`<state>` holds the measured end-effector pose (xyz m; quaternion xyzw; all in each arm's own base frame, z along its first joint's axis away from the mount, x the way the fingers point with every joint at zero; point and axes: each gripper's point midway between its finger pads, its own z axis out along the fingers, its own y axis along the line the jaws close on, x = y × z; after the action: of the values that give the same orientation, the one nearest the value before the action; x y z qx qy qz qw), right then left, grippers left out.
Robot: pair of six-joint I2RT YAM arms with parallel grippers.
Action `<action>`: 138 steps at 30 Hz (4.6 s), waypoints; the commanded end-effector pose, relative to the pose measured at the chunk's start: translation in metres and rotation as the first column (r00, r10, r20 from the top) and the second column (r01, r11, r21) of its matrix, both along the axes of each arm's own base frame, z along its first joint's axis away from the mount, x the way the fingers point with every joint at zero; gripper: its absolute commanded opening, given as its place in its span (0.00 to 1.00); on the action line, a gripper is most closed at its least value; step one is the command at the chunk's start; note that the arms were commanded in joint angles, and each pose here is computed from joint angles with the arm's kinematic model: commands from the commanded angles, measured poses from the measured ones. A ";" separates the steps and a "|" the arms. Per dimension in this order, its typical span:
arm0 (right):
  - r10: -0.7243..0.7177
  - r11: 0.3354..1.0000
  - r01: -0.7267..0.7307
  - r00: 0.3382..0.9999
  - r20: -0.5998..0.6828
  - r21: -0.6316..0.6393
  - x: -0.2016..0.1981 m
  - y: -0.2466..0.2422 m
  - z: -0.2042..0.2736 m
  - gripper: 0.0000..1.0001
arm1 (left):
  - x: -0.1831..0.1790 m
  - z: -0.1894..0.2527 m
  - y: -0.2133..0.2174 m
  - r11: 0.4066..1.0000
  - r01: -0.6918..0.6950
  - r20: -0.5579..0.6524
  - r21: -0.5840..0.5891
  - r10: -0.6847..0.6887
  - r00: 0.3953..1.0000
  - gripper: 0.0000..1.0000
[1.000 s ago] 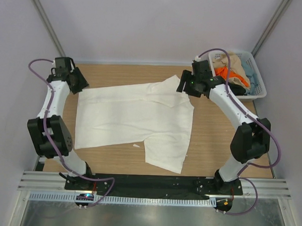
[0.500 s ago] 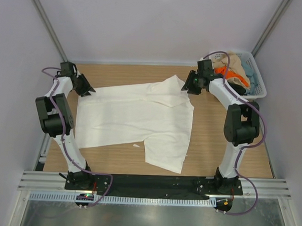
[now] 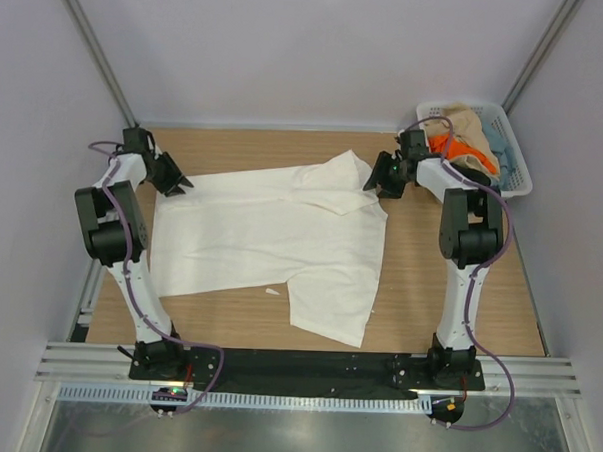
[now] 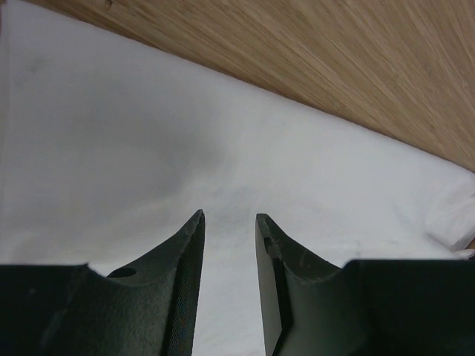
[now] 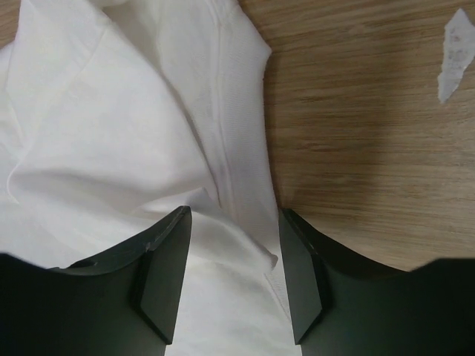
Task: Fold and stack the t-shirts
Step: Fold the tshirt
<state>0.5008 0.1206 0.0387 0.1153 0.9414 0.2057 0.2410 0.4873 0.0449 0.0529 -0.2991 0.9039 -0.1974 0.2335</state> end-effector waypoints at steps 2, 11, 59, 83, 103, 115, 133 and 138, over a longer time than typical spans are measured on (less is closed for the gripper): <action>0.047 0.998 -0.049 0.995 0.086 0.027 0.018 0.005 0.024 0.54 | -0.002 0.011 0.021 0.998 -0.064 -0.002 0.019 0.064 0.998 0.34; 0.053 0.996 -0.058 0.996 0.073 0.062 0.010 0.010 0.031 0.46 | 0.003 0.012 0.035 0.996 -0.085 -0.004 0.000 0.085 0.996 0.32; -0.148 0.972 0.167 0.981 -0.123 0.163 -0.053 0.011 0.093 0.01 | 0.004 -0.004 0.043 0.998 -0.059 -0.054 0.015 0.060 0.997 0.27; -0.307 0.909 0.377 0.894 -0.326 0.179 -0.104 0.034 0.103 0.01 | 0.008 -0.015 0.047 0.997 -0.074 -0.074 -0.001 0.074 0.994 0.27; -0.427 0.808 0.557 0.778 -0.461 0.193 -0.133 0.061 0.108 0.01 | 0.002 -0.019 0.048 0.997 -0.075 -0.110 0.005 0.075 0.991 0.21; -0.455 0.764 0.620 0.715 -0.531 0.179 -0.150 0.067 0.071 0.01 | 0.002 -0.017 0.047 0.997 -0.078 -0.106 -0.005 0.077 0.991 0.21; -0.469 0.866 0.500 0.829 -0.305 0.025 -0.124 0.013 0.051 0.38 | 0.012 0.001 0.045 0.997 -0.074 -0.054 -0.020 0.073 0.996 0.27; -0.323 0.937 0.326 0.945 0.048 -0.125 -0.024 -0.020 0.066 0.57 | 0.018 0.004 0.037 0.997 -0.051 -0.024 -0.061 0.050 0.998 0.30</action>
<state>0.4197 0.1330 0.0935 0.3712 0.8974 0.1670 0.1704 0.4910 0.0846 0.0324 -0.3431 0.9007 -0.1874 0.1893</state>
